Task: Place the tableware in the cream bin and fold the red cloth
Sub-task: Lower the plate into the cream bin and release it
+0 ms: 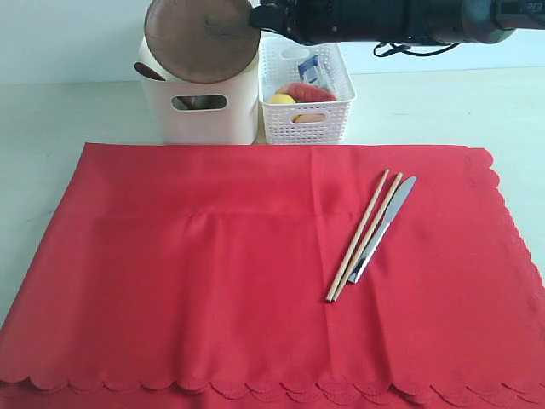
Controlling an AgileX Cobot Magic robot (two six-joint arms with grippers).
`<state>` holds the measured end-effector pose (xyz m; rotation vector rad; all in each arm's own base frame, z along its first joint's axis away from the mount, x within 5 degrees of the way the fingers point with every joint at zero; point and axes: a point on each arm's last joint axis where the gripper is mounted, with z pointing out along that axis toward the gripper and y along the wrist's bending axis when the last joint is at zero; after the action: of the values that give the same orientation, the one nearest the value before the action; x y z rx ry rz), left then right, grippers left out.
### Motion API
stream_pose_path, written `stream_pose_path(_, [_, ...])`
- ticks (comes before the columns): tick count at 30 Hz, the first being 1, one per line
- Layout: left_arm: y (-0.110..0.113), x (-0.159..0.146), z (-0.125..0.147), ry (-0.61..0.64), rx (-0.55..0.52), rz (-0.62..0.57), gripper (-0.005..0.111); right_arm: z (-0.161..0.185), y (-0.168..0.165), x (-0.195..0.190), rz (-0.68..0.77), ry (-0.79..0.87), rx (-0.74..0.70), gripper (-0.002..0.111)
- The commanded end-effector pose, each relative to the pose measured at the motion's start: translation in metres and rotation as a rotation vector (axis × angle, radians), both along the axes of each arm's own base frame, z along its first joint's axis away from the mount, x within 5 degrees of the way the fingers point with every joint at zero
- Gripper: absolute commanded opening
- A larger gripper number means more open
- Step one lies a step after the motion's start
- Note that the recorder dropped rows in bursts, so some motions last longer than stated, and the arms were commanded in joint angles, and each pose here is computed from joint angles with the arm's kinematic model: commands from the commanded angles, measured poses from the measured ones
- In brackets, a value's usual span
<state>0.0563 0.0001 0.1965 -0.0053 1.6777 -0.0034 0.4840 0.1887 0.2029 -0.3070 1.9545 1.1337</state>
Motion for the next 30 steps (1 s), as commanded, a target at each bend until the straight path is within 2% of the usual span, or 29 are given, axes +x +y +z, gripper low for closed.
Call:
stream_pose_path(1, [0.000,0.000,0.000,-0.008,-0.006,0.002,0.002,0.003,-0.003,0.004,-0.042,0.005,0.024,0.000])
stream_pose_path(3, [0.000,0.000,0.000,-0.008,-0.006,0.002,0.002,0.003,-0.001,0.004,-0.043,0.009,0.025,0.000])
stream_pose_path(6, [0.000,0.000,0.000,-0.008,-0.006,0.002,0.002,0.001,0.000,0.006,-0.099,0.045,0.023,0.006])
stream_pose_path(10, [0.000,0.000,0.000,-0.008,-0.006,0.002,0.002,-0.002,0.008,0.005,-0.145,0.076,0.015,0.021])
stream_pose_path(15, [0.000,0.000,0.000,-0.008,-0.006,0.002,0.002,-0.002,0.012,0.004,-0.138,0.063,0.000,0.042])
stream_pose_path(18, [0.000,0.000,0.000,-0.008,-0.006,0.002,0.002,-0.002,0.013,0.002,-0.109,0.056,-0.008,0.050])
stream_pose_path(21, [0.000,0.000,0.000,-0.008,-0.006,0.002,0.002,0.000,0.014,-0.001,-0.068,0.026,-0.058,0.054])
stream_pose_path(24, [0.000,0.000,0.000,-0.008,-0.006,0.002,0.002,0.011,0.013,-0.011,0.046,-0.071,-0.223,0.056])
stream_pose_path(29, [0.000,0.000,0.000,-0.008,-0.006,0.002,0.002,0.029,0.007,-0.020,0.059,-0.049,-0.342,0.053])
stream_pose_path(30, [0.000,0.000,0.000,-0.008,-0.006,0.002,0.002,0.032,0.003,-0.023,0.061,-0.031,-0.402,0.050])
